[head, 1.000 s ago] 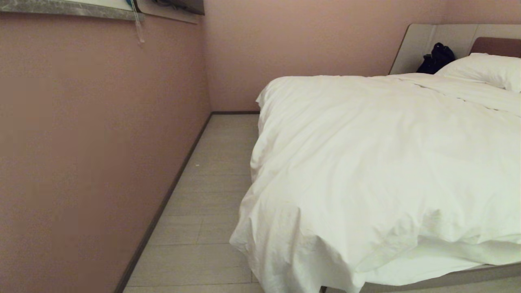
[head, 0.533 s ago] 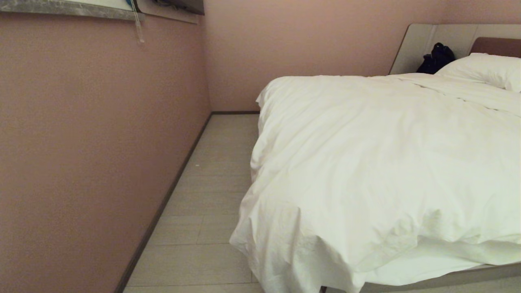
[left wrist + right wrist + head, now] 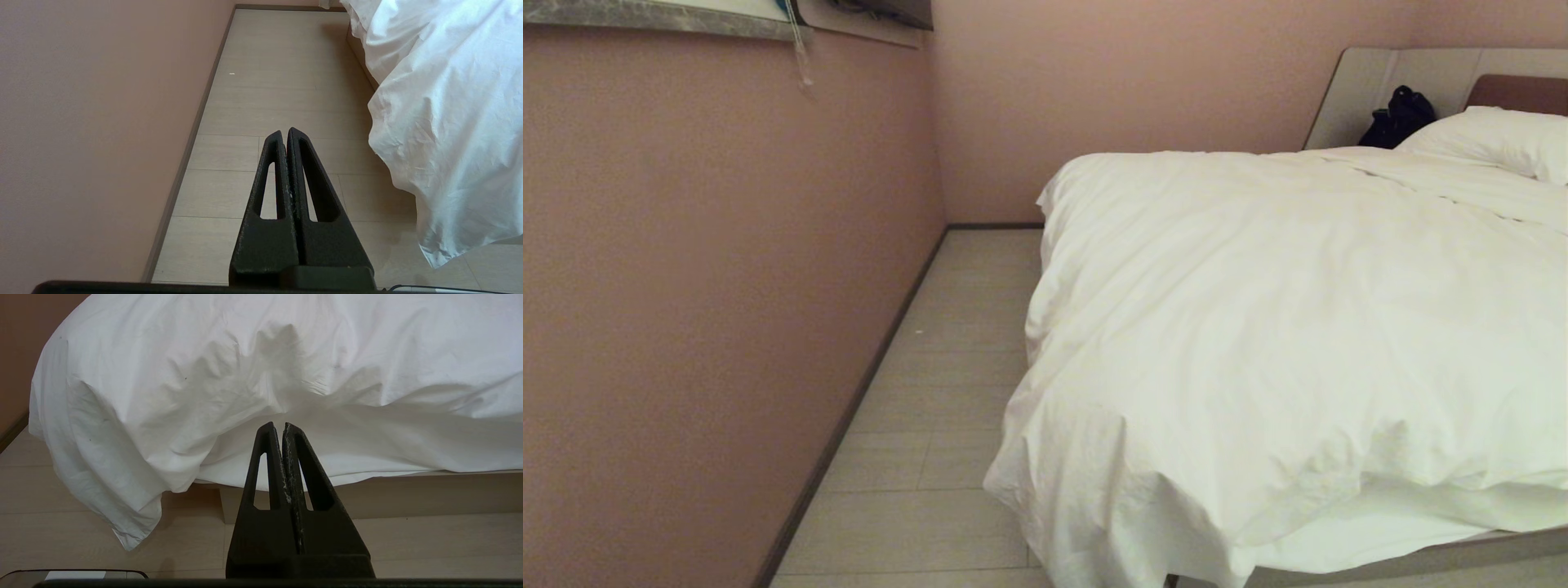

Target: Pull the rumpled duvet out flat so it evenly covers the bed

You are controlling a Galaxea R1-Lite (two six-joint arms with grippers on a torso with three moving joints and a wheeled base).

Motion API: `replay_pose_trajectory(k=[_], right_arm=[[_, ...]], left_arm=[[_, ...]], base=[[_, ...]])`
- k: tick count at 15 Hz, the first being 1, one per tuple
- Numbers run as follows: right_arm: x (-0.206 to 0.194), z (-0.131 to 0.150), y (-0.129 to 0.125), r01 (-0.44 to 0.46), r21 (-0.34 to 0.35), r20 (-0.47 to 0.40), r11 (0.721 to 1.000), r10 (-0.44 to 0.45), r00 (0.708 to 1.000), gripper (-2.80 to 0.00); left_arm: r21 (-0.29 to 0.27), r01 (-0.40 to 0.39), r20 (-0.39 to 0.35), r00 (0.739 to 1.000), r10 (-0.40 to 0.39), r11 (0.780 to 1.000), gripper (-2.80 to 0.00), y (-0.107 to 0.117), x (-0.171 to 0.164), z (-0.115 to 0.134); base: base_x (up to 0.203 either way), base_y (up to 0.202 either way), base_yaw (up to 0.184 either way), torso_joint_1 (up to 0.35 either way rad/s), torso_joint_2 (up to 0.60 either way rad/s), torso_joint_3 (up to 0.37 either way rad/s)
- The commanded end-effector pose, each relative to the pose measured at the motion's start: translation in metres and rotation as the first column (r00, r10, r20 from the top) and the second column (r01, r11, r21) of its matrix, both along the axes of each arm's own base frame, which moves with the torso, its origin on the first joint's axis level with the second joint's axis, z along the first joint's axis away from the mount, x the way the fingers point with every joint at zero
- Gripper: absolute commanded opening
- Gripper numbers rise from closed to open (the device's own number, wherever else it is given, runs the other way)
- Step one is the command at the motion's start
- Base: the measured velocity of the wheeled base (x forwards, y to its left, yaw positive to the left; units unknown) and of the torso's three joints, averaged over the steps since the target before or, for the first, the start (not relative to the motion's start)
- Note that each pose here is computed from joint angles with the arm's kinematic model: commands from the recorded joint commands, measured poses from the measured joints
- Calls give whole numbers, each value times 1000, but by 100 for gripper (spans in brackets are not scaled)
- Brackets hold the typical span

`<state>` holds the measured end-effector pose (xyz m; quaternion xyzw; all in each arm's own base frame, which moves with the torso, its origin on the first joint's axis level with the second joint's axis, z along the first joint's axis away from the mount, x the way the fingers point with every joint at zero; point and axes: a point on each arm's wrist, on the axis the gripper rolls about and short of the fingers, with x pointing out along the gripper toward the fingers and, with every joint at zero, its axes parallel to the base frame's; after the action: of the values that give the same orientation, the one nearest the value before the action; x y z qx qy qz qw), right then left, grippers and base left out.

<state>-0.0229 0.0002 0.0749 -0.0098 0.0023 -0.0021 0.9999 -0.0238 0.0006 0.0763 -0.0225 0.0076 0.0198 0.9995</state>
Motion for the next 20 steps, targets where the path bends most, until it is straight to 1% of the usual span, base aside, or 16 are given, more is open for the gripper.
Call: replay_pose_trajectory(k=[1,20], right_arm=[[0,0,0,-1,0,-2,1000,1,1000,-280],[0,0,0,1,13,0,1000,-1,1000,-280]], left_arm=[[-1,-1,0,1000,1,1000,-280,0,0,0],[-1,-1,1,1000,1,1000,-280,0,0,0]], base=[[0,0,0,0,0,0],[0,0,0,0,0,0]])
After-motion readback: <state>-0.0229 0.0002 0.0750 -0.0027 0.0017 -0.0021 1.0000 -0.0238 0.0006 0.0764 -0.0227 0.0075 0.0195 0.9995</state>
